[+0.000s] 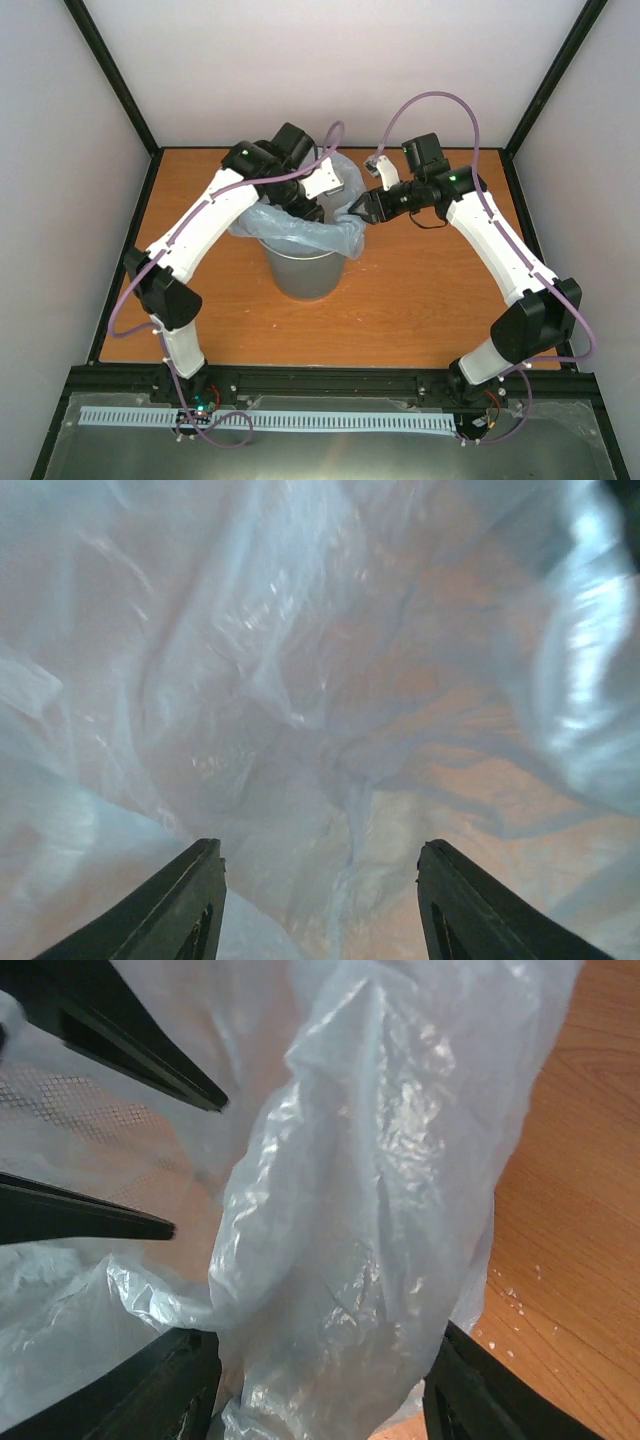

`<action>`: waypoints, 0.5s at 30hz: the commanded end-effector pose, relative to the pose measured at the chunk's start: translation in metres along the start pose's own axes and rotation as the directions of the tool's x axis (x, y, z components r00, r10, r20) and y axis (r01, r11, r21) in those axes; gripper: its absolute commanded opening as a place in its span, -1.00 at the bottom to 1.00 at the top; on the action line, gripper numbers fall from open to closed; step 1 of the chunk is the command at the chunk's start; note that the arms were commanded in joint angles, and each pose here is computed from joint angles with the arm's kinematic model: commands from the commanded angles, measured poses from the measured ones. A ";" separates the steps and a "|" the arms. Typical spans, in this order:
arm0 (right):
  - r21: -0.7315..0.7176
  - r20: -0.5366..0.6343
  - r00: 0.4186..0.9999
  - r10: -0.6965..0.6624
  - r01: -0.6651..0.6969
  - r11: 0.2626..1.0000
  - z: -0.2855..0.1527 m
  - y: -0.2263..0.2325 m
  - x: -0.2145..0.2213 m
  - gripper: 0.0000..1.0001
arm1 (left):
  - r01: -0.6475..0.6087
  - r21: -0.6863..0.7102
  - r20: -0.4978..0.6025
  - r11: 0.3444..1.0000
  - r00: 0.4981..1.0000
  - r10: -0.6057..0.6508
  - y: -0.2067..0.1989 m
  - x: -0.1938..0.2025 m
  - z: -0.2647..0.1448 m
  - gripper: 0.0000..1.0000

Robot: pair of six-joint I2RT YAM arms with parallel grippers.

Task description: Put the trash bags into the trash bin

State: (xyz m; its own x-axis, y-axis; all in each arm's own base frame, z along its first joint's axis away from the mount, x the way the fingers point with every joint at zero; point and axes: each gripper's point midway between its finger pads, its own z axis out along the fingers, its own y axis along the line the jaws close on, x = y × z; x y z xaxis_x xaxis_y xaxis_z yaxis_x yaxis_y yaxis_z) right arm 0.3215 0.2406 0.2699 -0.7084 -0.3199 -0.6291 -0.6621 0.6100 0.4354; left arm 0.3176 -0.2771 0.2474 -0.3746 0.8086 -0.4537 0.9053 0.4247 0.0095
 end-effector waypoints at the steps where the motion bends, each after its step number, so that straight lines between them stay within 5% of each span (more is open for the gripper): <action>1: 0.015 0.025 0.999 -0.034 0.034 0.999 -0.011 0.006 -0.007 0.11 | 0.008 -0.067 0.156 0.998 0.988 0.002 0.004 -0.032 -0.033 0.11; 15: 0.010 0.030 0.999 -0.039 0.038 0.999 -0.013 0.008 -0.008 0.12 | 0.051 -0.008 0.479 0.999 0.877 -0.041 0.006 -0.095 -0.040 0.25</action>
State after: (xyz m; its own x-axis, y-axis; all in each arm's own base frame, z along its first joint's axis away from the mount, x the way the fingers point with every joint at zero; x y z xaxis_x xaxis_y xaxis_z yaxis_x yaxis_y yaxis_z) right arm 0.3212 0.2405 0.2702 -0.7061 -0.3230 -0.6302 -0.6648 0.6090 0.4327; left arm 0.3426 -0.3159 0.2754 -0.3322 0.6427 -0.6904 0.8880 0.4599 0.0008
